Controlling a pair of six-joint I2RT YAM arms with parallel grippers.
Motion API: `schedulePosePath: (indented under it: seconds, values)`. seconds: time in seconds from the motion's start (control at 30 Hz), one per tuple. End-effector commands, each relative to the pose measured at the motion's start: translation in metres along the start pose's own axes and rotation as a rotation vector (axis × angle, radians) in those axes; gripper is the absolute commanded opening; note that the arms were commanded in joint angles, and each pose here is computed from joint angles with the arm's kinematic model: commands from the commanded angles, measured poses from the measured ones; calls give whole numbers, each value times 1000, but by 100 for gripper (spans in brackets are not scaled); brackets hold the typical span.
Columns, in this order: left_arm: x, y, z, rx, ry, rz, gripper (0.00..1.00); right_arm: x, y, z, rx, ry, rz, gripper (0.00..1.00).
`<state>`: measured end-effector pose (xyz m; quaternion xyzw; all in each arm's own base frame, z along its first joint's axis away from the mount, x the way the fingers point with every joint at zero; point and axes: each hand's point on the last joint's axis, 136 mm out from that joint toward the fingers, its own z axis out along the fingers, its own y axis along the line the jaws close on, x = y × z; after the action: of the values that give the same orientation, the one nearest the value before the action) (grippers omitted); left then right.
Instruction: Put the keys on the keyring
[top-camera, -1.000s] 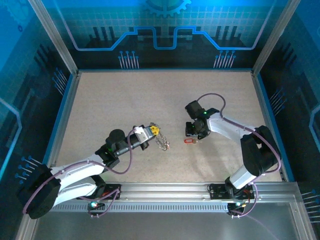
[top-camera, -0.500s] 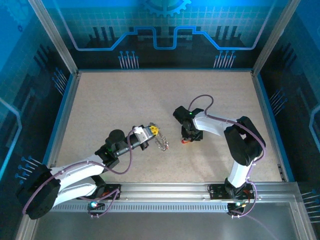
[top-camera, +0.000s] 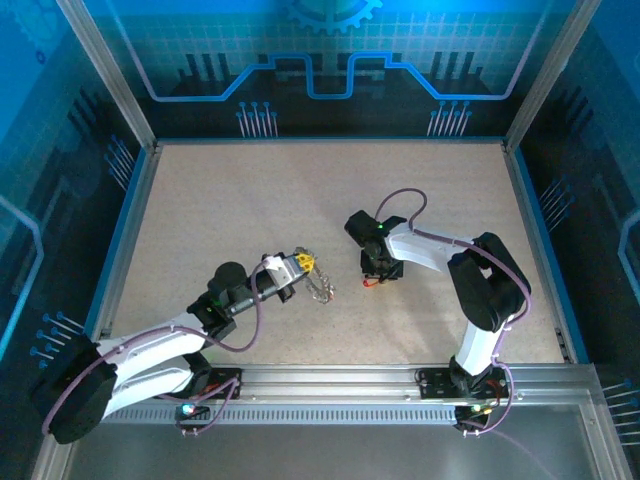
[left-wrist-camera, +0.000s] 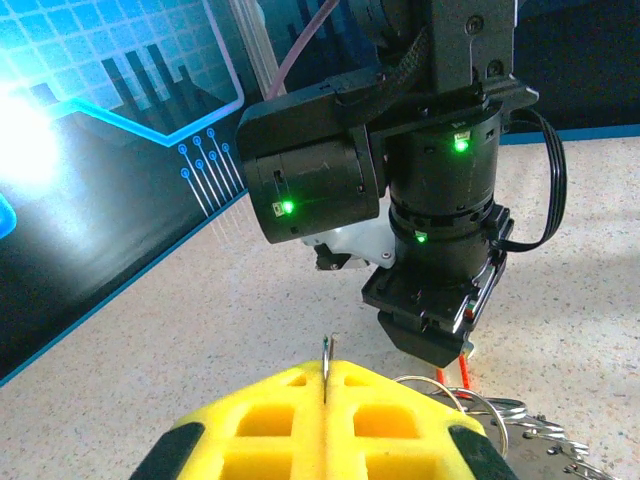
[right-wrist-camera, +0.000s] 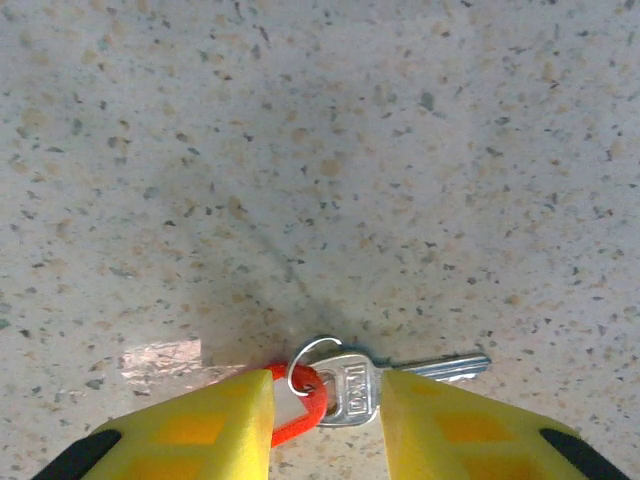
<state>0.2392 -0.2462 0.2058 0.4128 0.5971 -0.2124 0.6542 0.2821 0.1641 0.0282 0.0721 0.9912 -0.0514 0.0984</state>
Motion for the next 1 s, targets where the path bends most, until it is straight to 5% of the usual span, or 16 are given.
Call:
schedulePosePath:
  seconds: [0.0, 0.97]
  values:
    - [-11, 7, -6, -32, -46, 8, 0, 0, 8, 5, -4, -1, 8, 34]
    - [-14, 11, -6, -49, -39, 9, 0, 4, -26, -4, 105, -70, -42, 4]
